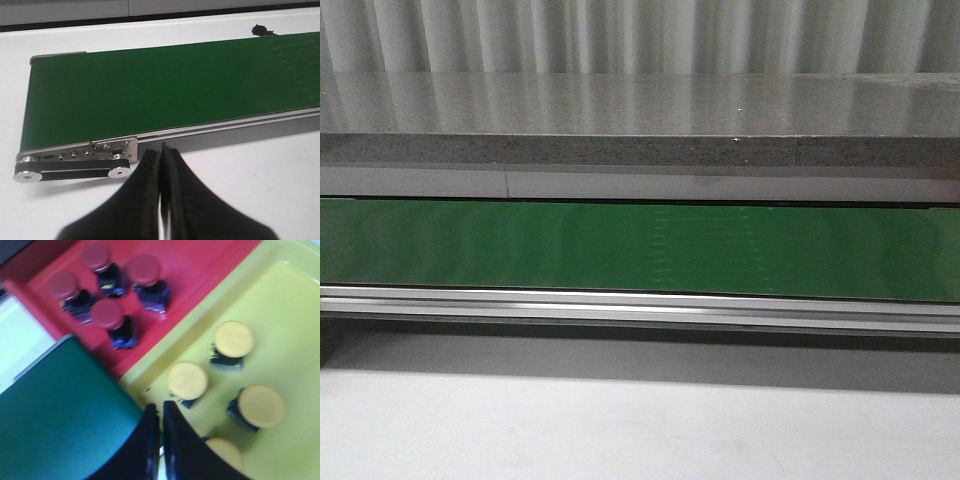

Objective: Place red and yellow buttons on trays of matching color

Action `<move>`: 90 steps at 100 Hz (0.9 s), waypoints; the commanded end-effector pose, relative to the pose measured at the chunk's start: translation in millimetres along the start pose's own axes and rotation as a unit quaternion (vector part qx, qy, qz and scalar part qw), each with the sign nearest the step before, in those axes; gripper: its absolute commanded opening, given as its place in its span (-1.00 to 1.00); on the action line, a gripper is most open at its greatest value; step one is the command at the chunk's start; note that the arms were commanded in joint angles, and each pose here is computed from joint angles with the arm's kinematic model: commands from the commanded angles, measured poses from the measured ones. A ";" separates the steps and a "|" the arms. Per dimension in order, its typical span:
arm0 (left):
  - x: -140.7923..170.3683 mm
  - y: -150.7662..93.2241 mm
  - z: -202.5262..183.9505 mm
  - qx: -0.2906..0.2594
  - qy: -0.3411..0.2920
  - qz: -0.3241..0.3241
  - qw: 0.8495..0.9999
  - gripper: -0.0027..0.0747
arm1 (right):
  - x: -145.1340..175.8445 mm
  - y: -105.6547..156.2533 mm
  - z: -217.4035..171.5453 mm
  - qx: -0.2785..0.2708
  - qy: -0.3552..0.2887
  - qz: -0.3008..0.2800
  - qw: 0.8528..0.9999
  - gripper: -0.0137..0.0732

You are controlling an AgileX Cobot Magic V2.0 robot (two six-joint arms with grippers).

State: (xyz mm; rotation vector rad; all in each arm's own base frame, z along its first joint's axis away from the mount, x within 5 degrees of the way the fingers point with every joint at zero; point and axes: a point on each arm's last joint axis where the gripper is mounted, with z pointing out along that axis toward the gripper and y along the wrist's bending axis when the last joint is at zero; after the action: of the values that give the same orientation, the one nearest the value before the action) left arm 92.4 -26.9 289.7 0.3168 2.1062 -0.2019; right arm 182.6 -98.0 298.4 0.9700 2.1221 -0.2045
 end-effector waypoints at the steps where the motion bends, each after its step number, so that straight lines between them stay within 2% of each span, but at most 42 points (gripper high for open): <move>1: -13.1 -0.5 -4.0 0.001 -0.044 -0.005 0.999 -0.98 | -1.3 22.6 -18.6 -0.055 -0.029 -0.052 0.997 -0.83; 16: -13.1 -0.5 -4.0 0.001 -0.044 -0.005 0.999 -0.98 | 12.6 47.1 -44.5 -0.132 -0.040 -0.105 0.985 -0.84; 37: -13.1 -0.5 -4.0 0.001 -0.044 -0.005 0.999 -0.98 | 28.4 61.8 -87.3 -0.234 -0.075 -0.176 0.953 -0.84; 46: -13.1 -0.5 -4.0 0.001 -0.044 -0.005 0.999 -0.98 | 32.9 62.0 -102.6 -0.266 -0.097 -0.220 0.933 -0.84; 54: -13.1 -0.5 -4.0 0.001 -0.044 -0.005 0.999 -0.98 | 35.1 60.0 -110.2 -0.278 -0.108 -0.241 0.923 -0.84; 90: -13.1 -0.5 -4.0 0.001 -0.044 -0.005 0.999 -0.98 | 37.2 36.1 -129.0 -0.281 -0.164 -0.251 0.911 -0.84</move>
State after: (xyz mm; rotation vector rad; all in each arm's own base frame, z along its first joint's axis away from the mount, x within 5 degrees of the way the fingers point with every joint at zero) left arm 92.4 -26.9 289.7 0.3168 2.1062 -0.2019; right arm 124.5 5.7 354.2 0.0761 2.0169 0.0193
